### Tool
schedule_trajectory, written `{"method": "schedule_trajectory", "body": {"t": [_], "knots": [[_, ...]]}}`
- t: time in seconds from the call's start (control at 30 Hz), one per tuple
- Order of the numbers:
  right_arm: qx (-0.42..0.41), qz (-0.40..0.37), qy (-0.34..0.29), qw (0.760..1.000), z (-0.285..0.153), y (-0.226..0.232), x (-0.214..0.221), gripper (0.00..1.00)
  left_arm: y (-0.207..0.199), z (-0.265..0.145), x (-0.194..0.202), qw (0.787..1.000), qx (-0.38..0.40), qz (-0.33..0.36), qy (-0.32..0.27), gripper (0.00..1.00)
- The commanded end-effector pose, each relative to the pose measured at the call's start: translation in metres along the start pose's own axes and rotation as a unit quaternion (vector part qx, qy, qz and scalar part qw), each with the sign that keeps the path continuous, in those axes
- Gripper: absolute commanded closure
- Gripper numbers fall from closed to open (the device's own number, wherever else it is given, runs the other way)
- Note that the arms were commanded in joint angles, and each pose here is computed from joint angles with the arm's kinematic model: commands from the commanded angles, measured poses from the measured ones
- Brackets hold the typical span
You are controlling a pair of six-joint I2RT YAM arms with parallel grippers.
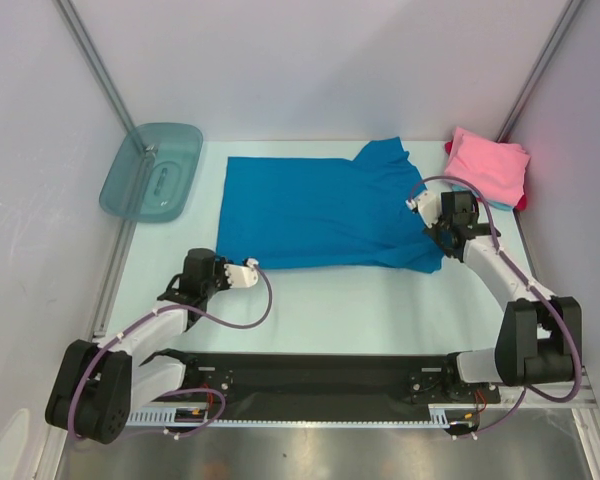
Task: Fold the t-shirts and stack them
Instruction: Fold the tshirt
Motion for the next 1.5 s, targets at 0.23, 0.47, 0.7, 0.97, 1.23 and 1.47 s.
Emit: {"method": "schedule_trajectory", "body": {"t": [0.23, 0.47, 0.7, 0.97, 1.23, 1.47], "knots": [[0.073, -0.024, -0.044, 0.996, -0.015, -0.023, -0.02, 1.0, 0.027, 0.004, 0.008, 0.997, -0.052, -0.032, 0.04, 1.0], [0.068, -0.02, -0.022, 0.997, 0.01, -0.018, -0.012, 1.0, 0.047, 0.017, -0.005, 0.998, -0.051, -0.043, 0.021, 1.0], [0.082, -0.016, -0.024, 0.996, 0.019, -0.025, -0.022, 1.0, 0.06, 0.026, -0.01, 0.997, -0.067, -0.043, 0.018, 1.0], [0.104, -0.014, -0.02, 0.994, 0.028, -0.03, -0.025, 1.0, 0.058, 0.039, -0.008, 0.997, -0.066, -0.03, 0.024, 1.0], [0.128, -0.01, -0.024, 0.991, 0.028, -0.037, -0.03, 1.0, 0.072, 0.042, -0.007, 0.994, -0.097, -0.042, 0.026, 1.0], [0.133, -0.005, -0.033, 0.991, 0.026, -0.04, -0.037, 1.0, 0.088, 0.039, -0.011, 0.992, -0.116, -0.056, 0.019, 1.0]]}}
Point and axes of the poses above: each gripper's point midway between its finger pads, its own z axis out along the fingers, its own y axis along the line the jaws close on, x = y × z, the point moved 3 cm from there along -z, back along the fingers, and after that the axes turned 5 degrees about z, right-handed, at the moved point
